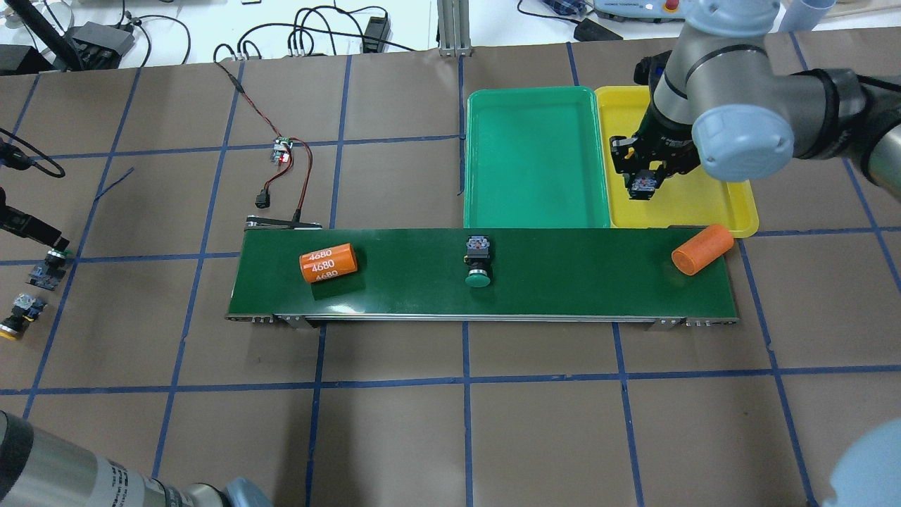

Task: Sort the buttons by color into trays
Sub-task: 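Drop yellow switch into yellow tray with right while left grasps green switch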

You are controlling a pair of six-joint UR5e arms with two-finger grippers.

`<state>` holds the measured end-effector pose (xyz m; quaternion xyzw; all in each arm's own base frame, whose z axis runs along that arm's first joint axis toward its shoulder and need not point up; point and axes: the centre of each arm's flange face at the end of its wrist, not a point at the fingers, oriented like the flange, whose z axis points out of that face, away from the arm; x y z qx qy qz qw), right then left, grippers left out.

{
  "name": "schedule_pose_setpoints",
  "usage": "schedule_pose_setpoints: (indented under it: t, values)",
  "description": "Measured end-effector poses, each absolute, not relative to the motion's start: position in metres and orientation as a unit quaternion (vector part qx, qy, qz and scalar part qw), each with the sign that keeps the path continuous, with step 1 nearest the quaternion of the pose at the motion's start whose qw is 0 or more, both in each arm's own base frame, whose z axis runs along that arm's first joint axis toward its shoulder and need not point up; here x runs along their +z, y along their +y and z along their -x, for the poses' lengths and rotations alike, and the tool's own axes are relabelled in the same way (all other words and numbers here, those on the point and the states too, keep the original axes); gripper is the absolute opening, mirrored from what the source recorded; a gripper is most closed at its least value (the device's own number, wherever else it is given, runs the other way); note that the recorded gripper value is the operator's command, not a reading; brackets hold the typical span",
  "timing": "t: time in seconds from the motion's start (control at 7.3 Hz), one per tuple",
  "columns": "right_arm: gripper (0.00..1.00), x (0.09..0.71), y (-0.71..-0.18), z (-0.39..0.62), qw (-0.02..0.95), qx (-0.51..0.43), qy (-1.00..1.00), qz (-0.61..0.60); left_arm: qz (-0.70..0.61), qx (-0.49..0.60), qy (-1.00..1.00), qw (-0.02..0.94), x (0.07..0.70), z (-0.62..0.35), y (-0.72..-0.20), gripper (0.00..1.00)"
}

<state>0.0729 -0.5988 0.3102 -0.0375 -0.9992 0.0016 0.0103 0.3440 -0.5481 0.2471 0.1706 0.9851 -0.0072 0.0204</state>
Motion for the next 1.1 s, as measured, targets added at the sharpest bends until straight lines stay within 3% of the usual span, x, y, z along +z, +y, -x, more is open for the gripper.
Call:
schedule_pose_setpoints:
  t: [0.14,0.27,0.41,0.55,0.82,1.1]
  values:
    - [0.36,0.305,-0.617,-0.044,0.017,-0.013,-0.999,0.027,-0.161,0.001,0.987,0.023,0.233,-0.363,-0.548,1.00]
    - [0.50,0.300,-0.626,-0.019,0.019,-0.022,-0.999,0.017,-0.157,0.008,0.987,0.022,0.220,-0.372,-0.548,1.00]
    - [0.86,0.297,-0.629,0.001,0.018,-0.027,-0.999,0.012,-0.154,0.011,0.988,0.022,0.208,-0.376,-0.548,1.00]
    - [1.00,0.294,-0.630,0.013,0.017,-0.030,-0.999,0.012,-0.152,0.012,0.988,0.024,0.198,-0.377,-0.547,0.99]
    - [1.00,0.289,-0.630,0.020,0.019,-0.037,-0.999,0.012,-0.144,0.019,0.989,0.017,0.187,-0.377,-0.543,0.71]
    - [1.00,0.288,-0.627,0.019,0.019,-0.044,-0.999,0.012,-0.136,0.027,0.990,0.006,0.176,-0.376,-0.534,0.14]
